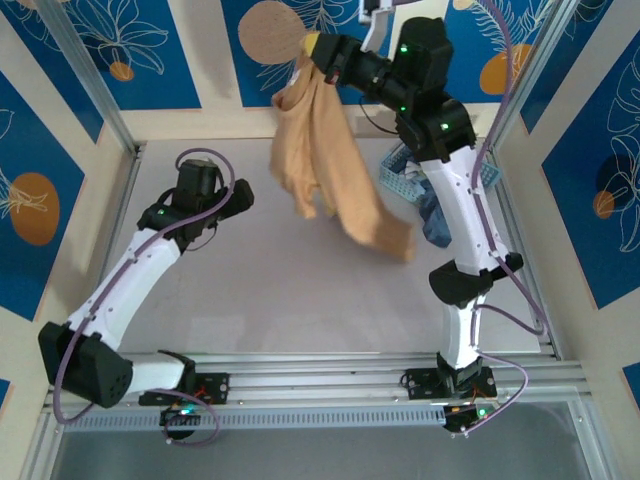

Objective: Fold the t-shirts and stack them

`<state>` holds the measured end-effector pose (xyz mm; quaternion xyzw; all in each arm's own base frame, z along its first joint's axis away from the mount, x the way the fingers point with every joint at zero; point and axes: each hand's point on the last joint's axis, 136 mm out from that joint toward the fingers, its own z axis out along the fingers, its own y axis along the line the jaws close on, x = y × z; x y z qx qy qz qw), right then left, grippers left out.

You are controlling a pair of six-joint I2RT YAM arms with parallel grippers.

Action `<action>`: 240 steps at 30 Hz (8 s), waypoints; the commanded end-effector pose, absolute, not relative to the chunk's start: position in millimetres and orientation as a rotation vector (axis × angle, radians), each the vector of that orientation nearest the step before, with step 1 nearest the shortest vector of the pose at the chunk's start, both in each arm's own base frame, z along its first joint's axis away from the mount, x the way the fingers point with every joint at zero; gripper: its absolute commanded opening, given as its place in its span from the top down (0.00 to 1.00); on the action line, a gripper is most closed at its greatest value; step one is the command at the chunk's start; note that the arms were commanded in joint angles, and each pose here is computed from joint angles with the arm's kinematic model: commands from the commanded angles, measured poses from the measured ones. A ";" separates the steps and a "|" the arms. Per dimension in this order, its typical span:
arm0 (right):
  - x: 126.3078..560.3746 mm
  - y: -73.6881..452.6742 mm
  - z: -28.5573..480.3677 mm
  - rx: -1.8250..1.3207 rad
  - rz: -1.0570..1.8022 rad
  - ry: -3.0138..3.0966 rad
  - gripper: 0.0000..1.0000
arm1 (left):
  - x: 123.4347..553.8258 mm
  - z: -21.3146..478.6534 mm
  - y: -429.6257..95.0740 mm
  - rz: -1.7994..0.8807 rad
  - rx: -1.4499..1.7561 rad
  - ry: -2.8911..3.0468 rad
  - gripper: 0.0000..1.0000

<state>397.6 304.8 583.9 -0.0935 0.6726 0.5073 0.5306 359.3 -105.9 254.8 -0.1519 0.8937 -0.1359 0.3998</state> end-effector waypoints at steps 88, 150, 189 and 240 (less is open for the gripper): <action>236.0 387.7 269.5 -0.961 1.609 2.308 1.00 | 625.3 392.6 -178.7 -1.077 -0.462 1.808 1.00; 370.3 161.8 39.1 0.845 0.542 2.939 1.00 | 452.5 21.4 -148.2 -0.685 -0.899 2.754 1.00; 358.2 130.2 99.6 0.715 0.539 2.879 1.00 | 494.2 164.1 -77.6 -0.250 -0.646 2.469 1.00; 331.1 127.6 55.3 0.798 0.555 3.036 1.00 | 331.4 38.6 -175.4 0.321 -0.226 2.965 1.00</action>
